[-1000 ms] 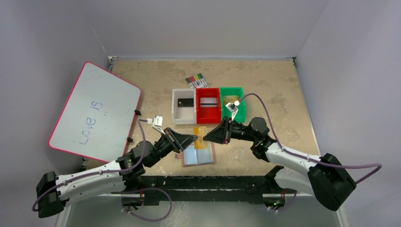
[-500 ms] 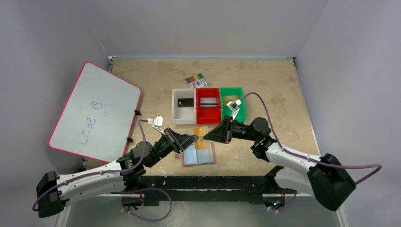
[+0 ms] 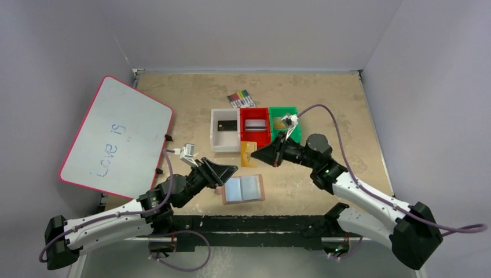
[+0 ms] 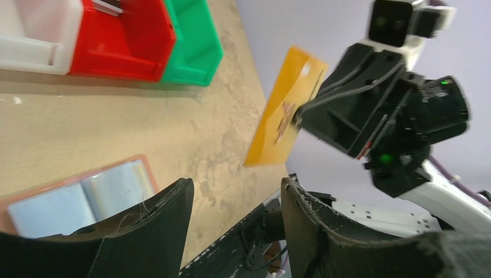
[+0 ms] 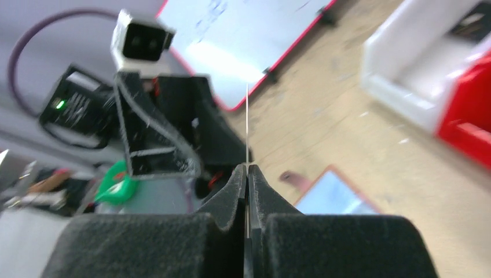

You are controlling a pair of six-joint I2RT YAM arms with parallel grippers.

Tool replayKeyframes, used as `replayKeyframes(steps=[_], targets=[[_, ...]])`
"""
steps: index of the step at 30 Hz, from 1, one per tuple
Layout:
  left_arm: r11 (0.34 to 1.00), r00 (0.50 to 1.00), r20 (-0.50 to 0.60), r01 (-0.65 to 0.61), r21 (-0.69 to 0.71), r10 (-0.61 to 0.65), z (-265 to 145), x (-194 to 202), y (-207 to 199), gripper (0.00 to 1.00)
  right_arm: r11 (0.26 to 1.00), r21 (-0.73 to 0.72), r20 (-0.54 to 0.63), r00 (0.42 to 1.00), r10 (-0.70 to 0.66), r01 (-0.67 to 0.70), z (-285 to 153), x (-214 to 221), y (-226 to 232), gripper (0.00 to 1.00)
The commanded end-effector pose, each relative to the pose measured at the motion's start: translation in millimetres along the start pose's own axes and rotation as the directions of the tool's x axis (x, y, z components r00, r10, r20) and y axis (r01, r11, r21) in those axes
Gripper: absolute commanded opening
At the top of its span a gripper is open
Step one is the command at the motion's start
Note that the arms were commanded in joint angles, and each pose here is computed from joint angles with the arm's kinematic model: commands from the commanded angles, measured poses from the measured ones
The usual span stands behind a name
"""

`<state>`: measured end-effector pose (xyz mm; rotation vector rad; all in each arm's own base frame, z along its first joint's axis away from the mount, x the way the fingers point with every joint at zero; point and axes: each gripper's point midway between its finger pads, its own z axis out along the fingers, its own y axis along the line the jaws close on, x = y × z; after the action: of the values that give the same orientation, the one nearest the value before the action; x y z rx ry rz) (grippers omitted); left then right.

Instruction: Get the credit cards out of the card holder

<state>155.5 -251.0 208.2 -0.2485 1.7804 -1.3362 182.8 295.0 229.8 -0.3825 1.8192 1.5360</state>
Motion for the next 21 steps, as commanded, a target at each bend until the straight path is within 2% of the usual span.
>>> replayKeyframes(steps=[1,4,6,8,11,14,16,21], targets=[[0.996,0.999,0.044,-0.019,-0.085,0.023,-4.1,-13.4,10.5,0.57,0.905,0.342,0.080,0.952,-0.295,0.252,-19.0,-47.2,-40.6,0.00],[0.996,0.999,0.031,-0.008,-0.084,0.010,-5.3,-8.4,14.8,0.57,0.752,0.555,0.115,0.863,-0.492,0.355,-48.1,-89.0,-56.4,0.00],[0.997,1.000,0.011,0.001,-0.079,0.000,-5.7,-3.1,16.4,0.57,0.627,0.634,0.048,0.787,-0.615,0.452,-62.9,-102.8,-65.8,0.00],[0.998,1.000,-0.017,0.000,-0.068,-0.001,-5.8,2.9,15.4,0.57,0.481,0.669,-0.073,0.694,-0.717,0.567,-73.3,-111.1,-74.6,0.00],[0.999,0.996,-0.084,-0.030,-0.042,0.026,-5.5,14.3,9.9,0.57,0.302,0.695,-0.231,0.600,-0.766,0.652,-86.3,-122.1,-87.7,0.00],[0.997,0.991,-0.128,-0.055,-0.050,0.048,-4.4,21.7,9.8,0.57,0.153,0.648,-0.374,0.487,-0.789,0.746,-89.2,-126.7,-97.7,0.00],[0.995,0.989,-0.136,-0.067,-0.073,0.057,-3.1,22.8,13.6,0.57,-0.008,0.595,-0.508,0.369,-0.779,0.804,-95.5,-134.0,-108.8,0.00],[0.990,0.988,-0.140,-0.087,-0.111,0.071,-1.9,23.7,21.6,0.56,-0.117,0.419,-0.687,0.230,-0.689,0.900,-86.9,-123.3,-145.0,0.00]])
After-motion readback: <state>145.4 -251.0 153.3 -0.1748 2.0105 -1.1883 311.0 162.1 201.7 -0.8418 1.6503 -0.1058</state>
